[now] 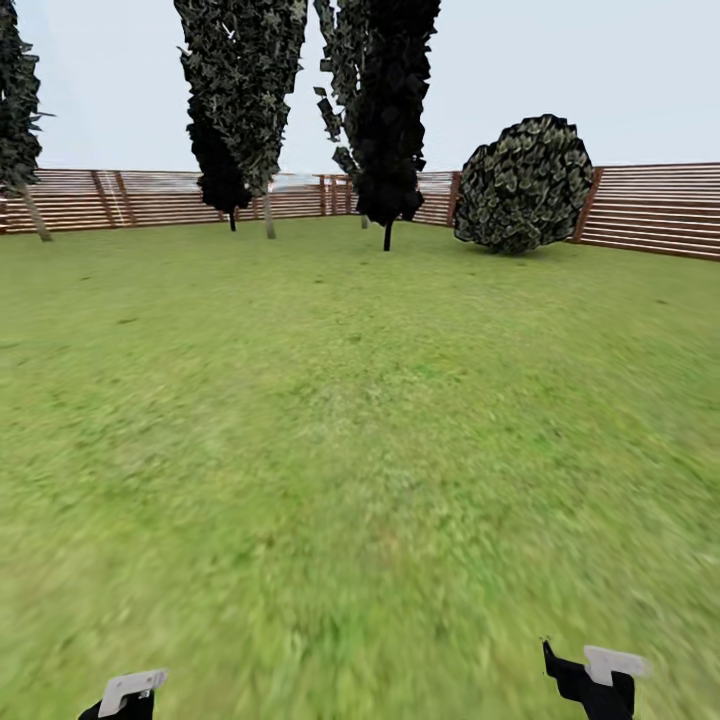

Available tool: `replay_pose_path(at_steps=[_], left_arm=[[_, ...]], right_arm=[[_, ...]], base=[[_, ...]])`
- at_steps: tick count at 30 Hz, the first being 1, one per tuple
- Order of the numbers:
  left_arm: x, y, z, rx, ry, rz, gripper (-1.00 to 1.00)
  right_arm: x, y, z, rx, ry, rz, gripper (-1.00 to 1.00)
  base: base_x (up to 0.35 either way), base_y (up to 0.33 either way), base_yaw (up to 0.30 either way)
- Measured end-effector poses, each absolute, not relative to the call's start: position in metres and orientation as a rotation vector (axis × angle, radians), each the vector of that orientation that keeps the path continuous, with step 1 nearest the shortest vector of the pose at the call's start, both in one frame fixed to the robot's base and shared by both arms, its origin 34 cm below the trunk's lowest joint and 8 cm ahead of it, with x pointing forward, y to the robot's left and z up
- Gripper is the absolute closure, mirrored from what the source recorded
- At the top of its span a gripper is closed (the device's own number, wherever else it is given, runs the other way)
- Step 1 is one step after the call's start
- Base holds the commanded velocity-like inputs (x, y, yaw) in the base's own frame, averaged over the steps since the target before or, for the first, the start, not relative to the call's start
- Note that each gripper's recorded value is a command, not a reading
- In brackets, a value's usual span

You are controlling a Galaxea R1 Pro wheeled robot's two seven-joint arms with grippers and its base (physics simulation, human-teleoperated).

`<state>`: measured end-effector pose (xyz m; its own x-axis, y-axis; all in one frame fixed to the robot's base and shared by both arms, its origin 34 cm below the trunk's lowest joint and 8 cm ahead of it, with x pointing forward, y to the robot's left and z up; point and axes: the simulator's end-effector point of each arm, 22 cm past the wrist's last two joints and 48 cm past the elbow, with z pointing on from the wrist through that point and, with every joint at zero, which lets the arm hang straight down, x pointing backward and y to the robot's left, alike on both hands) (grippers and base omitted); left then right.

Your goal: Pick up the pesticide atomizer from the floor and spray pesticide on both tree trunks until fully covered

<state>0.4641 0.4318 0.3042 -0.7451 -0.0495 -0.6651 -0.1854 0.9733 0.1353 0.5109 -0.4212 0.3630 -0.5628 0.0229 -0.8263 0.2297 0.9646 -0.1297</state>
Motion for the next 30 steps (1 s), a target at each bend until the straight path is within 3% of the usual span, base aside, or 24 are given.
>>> replay_pose_path(at_steps=[30], left_arm=[[0.4569, 0.4318, 0.2958, -0.161, 2.429, 0.254, 1.0]], right_arm=[[0.505, -0.4207, 0.3533, 0.176, 2.18, -0.278, -1.0]], base=[[-0.019, 0.298, 0.269]])
